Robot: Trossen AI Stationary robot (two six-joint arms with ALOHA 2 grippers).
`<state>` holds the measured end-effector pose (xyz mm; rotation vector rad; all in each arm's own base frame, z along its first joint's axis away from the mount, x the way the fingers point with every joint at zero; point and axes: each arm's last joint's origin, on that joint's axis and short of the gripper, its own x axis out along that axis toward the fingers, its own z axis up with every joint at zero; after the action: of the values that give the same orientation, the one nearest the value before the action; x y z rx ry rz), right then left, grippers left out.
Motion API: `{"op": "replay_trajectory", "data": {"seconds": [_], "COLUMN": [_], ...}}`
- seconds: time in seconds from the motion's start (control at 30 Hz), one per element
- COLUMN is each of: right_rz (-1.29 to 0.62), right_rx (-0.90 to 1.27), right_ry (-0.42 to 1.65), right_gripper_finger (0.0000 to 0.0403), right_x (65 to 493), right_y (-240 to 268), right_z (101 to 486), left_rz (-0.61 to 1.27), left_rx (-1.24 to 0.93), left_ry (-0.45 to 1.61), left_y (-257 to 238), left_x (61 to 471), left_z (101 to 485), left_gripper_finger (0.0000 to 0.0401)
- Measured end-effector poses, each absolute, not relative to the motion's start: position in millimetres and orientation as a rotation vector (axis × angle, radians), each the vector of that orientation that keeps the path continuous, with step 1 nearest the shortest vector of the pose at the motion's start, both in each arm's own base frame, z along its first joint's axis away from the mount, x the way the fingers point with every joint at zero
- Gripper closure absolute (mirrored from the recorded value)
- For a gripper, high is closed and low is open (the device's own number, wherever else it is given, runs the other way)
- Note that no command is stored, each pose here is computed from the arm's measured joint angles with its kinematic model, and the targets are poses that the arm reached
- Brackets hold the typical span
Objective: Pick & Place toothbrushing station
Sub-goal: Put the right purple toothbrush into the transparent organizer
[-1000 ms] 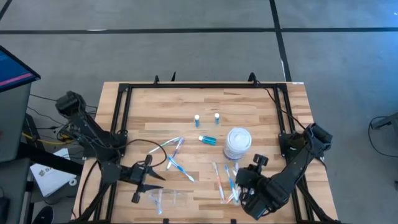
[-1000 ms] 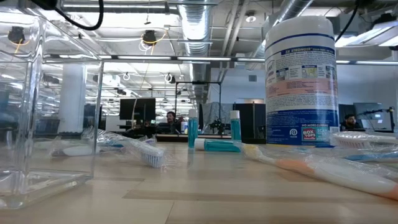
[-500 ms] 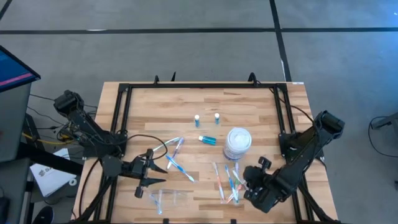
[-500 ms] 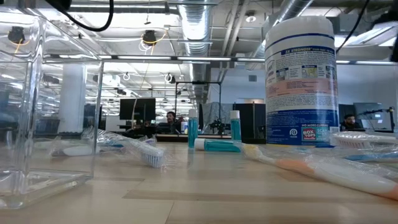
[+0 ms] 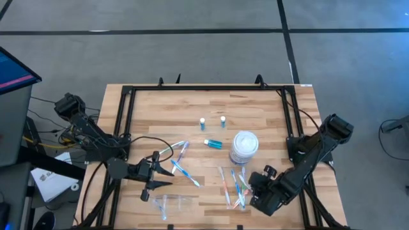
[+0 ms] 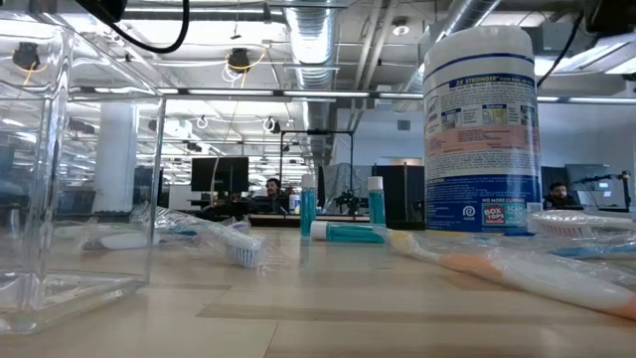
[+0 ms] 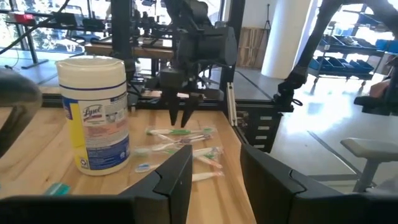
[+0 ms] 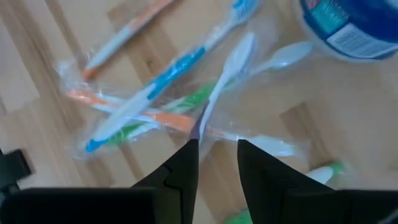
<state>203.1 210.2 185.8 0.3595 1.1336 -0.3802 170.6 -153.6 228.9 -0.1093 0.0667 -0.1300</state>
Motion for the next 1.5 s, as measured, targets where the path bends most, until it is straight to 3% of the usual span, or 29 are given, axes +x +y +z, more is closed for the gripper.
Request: {"op": "replay_trajectory", "data": {"seconds": [0.33, 1.5], "right_rz": [-0.281, -0.272], "right_rx": [0.455, 0.504], "right_ry": [1.176, 1.185], "right_gripper_finger": [0.0301, 0.0301], "right_x": [199.8, 192.5], "right_y": [212.8, 211.8], "right_z": [165.8, 151.3], "left_rz": [-0.129, -0.152], "left_rx": [-0.110, -0.112], "left_ry": [0.067, 0.071], "left_y": [-153.6, -154.5], "left_x": [170.6, 170.3], "left_z": [228.8, 228.6], "left_gripper_finger": [0.0270, 0.0270]}}
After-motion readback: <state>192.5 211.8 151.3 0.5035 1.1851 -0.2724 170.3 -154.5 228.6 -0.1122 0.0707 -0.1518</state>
